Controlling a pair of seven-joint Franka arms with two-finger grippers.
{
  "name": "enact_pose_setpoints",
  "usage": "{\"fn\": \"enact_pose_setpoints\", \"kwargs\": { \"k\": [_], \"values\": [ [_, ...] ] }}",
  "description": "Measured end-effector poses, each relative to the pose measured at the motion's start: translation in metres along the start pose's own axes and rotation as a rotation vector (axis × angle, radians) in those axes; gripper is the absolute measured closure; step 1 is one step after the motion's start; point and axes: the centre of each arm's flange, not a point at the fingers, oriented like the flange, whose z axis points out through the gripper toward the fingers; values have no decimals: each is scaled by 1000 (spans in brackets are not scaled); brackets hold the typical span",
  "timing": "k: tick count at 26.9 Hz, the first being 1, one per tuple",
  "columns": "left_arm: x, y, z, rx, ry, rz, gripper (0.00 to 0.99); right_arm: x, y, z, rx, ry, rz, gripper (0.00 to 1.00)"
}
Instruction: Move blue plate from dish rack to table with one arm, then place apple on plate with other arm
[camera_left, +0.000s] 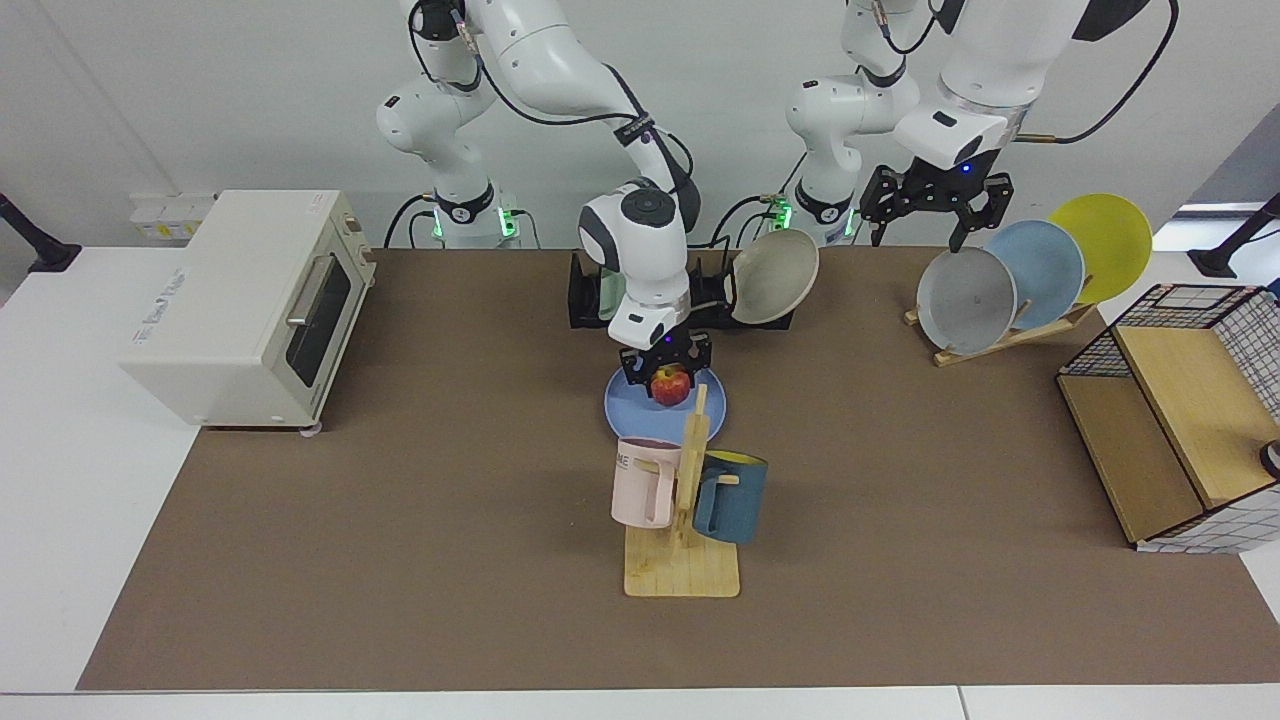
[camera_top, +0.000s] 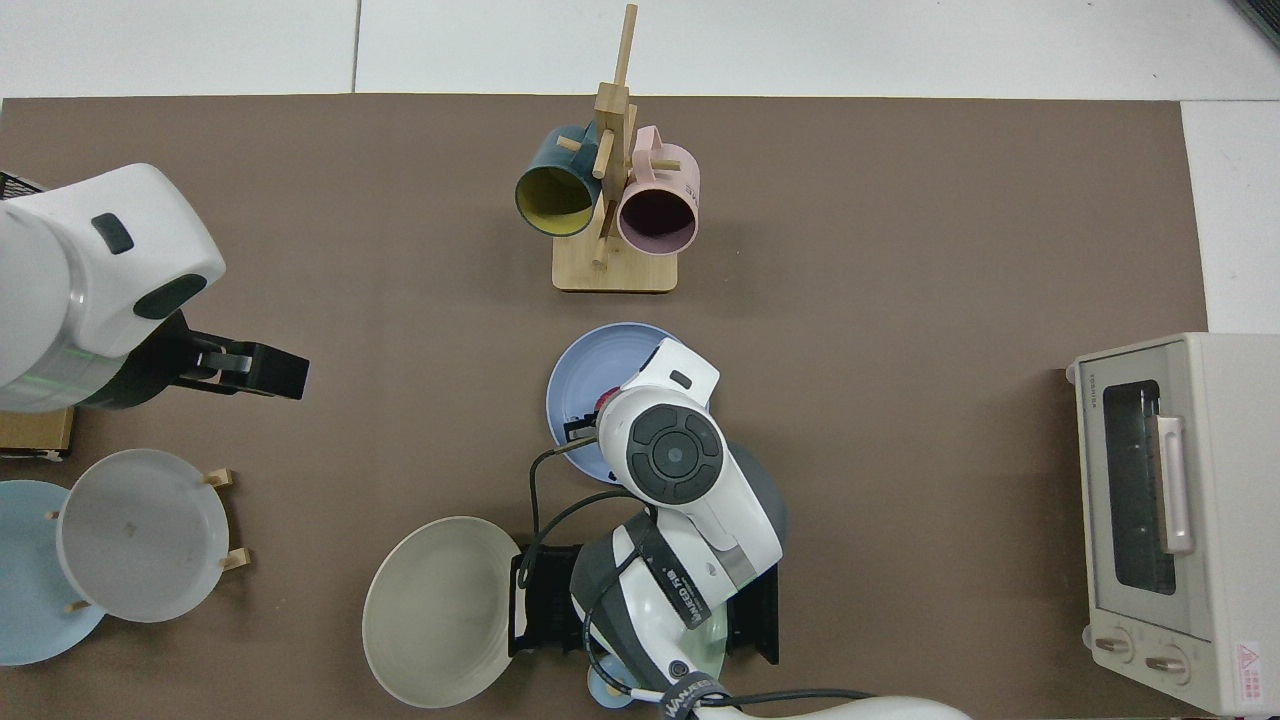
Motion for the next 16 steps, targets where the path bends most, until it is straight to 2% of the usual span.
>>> {"fn": "enact_pose_setpoints", "kwargs": {
  "k": [2,3,5,6,11,16],
  "values": [
    [0,-1,0,-1,0,-2,0,0,0,0,1,2,0,247],
    [0,-2,0,-1,-2,-3,0,0,0,0,1,3,0,163],
    [0,-4,0,-1,-6,-6,0,1,0,-1,2,5,0,93],
    [0,-5,0,-1,-8,-7,0,1,0,-1,2,6,1,9],
    [-1,-14,1,-2,-16,-22,0,10,6,-13,9,26,15,0],
    [-1,-22,2,-3,-17,-37,0,28,36,-45,17,33,62,0]
  ]
}}
